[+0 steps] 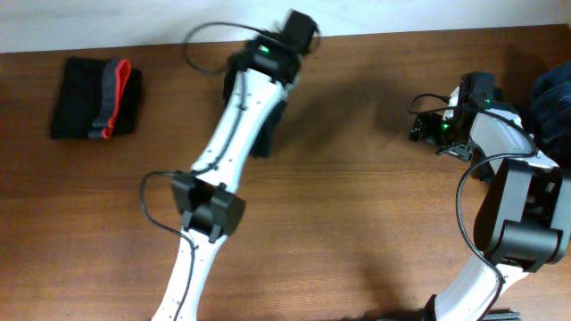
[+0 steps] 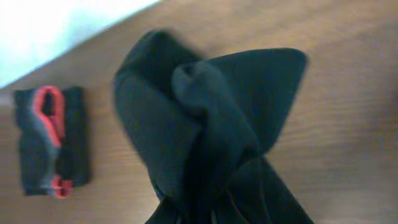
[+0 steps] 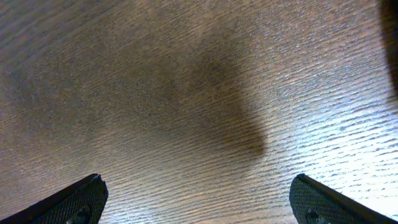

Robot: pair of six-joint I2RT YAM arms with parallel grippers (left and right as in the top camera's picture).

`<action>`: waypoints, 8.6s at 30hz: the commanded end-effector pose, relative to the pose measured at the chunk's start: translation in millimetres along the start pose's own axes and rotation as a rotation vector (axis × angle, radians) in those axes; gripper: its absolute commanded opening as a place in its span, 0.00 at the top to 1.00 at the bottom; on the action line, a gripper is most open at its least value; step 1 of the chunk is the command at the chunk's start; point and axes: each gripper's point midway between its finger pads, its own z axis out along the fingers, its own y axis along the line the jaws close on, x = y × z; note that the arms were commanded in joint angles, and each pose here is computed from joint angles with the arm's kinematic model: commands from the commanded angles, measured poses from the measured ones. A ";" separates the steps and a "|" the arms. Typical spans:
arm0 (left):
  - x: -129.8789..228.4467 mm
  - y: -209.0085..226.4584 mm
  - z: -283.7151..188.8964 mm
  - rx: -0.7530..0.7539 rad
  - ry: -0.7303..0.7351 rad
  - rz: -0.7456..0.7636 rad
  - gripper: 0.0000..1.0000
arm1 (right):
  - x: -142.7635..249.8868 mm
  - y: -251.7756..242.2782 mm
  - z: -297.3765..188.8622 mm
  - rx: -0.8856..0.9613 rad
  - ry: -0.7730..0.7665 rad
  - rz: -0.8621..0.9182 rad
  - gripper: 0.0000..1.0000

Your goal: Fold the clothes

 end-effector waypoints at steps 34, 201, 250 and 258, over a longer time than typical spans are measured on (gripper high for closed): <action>-1.0 411.9 -4.7 -0.425 -0.282 -0.069 1.00 | 3.6 -1.2 4.7 0.010 0.011 -0.002 0.01; 74.6 278.6 208.8 0.240 -0.044 -0.471 1.00 | 3.6 -1.2 4.7 0.010 0.011 -0.002 0.01; 204.2 250.9 197.6 0.248 0.474 -0.243 1.00 | 3.6 -1.2 4.7 0.010 0.011 -0.002 0.01; 216.5 223.0 212.6 0.350 0.495 -0.235 1.00 | 3.6 -1.2 4.7 0.010 0.011 -0.002 0.01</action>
